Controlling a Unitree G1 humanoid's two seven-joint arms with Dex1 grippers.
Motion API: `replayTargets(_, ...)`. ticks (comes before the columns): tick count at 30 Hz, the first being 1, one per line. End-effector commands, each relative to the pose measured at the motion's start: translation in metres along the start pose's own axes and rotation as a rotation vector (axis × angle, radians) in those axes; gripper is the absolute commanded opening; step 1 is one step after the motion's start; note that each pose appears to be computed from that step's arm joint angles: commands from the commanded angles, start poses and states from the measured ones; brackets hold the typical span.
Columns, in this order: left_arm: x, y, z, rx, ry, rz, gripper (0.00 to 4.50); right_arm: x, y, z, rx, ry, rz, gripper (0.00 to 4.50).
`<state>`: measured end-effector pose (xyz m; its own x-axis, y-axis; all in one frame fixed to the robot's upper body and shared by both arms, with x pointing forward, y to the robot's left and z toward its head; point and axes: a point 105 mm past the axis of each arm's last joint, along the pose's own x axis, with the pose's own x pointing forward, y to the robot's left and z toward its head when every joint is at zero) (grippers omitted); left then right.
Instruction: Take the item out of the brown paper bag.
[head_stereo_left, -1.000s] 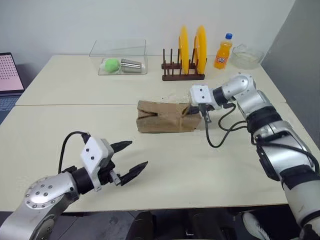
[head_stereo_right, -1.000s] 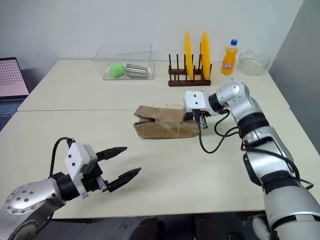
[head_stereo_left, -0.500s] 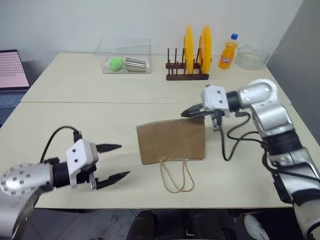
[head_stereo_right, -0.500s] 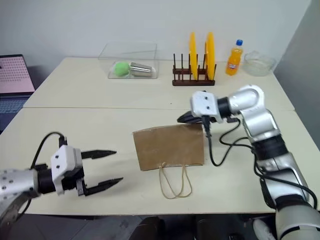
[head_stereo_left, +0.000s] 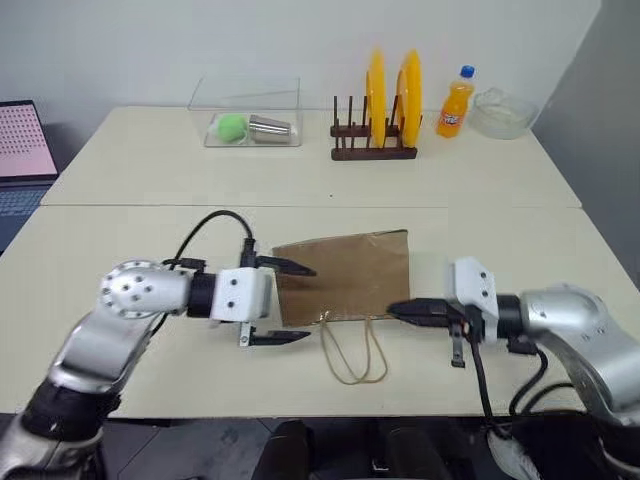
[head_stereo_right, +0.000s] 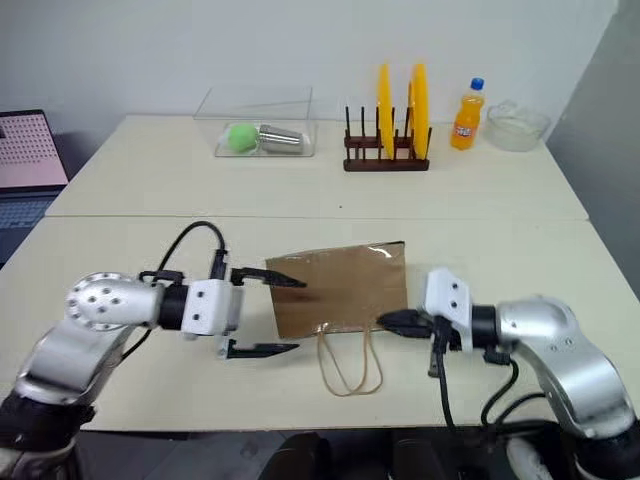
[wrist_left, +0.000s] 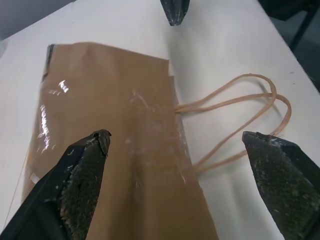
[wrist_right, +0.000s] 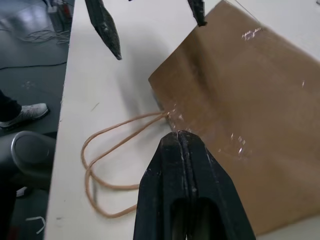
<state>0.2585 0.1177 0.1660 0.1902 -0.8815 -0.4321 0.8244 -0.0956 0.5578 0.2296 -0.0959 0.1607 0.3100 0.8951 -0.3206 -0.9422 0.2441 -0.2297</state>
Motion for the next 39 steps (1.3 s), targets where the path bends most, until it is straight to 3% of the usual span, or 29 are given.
replayTargets(1,0.005,0.007,0.003,0.06,-0.017,0.0,4.5,-0.002,0.002,0.027,-0.067,-0.065,-0.068,0.74)
replayTargets(5,0.01,0.004,0.003,0.078,-0.037,-0.031,4.5,0.0,0.005,0.024,-0.08,-0.039,-0.102,2.14)
replayTargets(11,0.016,-0.001,0.001,0.066,-0.039,-0.048,4.5,-0.004,0.013,0.011,-0.064,0.017,-0.148,2.14)
replayTargets(13,0.017,-0.004,0.0,0.093,-0.034,-0.073,4.5,-0.007,0.017,0.007,-0.045,0.029,-0.144,2.52)
replayTargets(19,0.029,-0.017,-0.009,0.232,-0.016,-0.172,4.5,-0.011,0.032,-0.006,-0.015,0.094,-0.118,4.46)
replayTargets(39,0.076,-0.029,-0.033,0.425,-0.051,-0.283,4.5,-0.018,0.05,-0.012,0.048,0.117,-0.171,4.46)
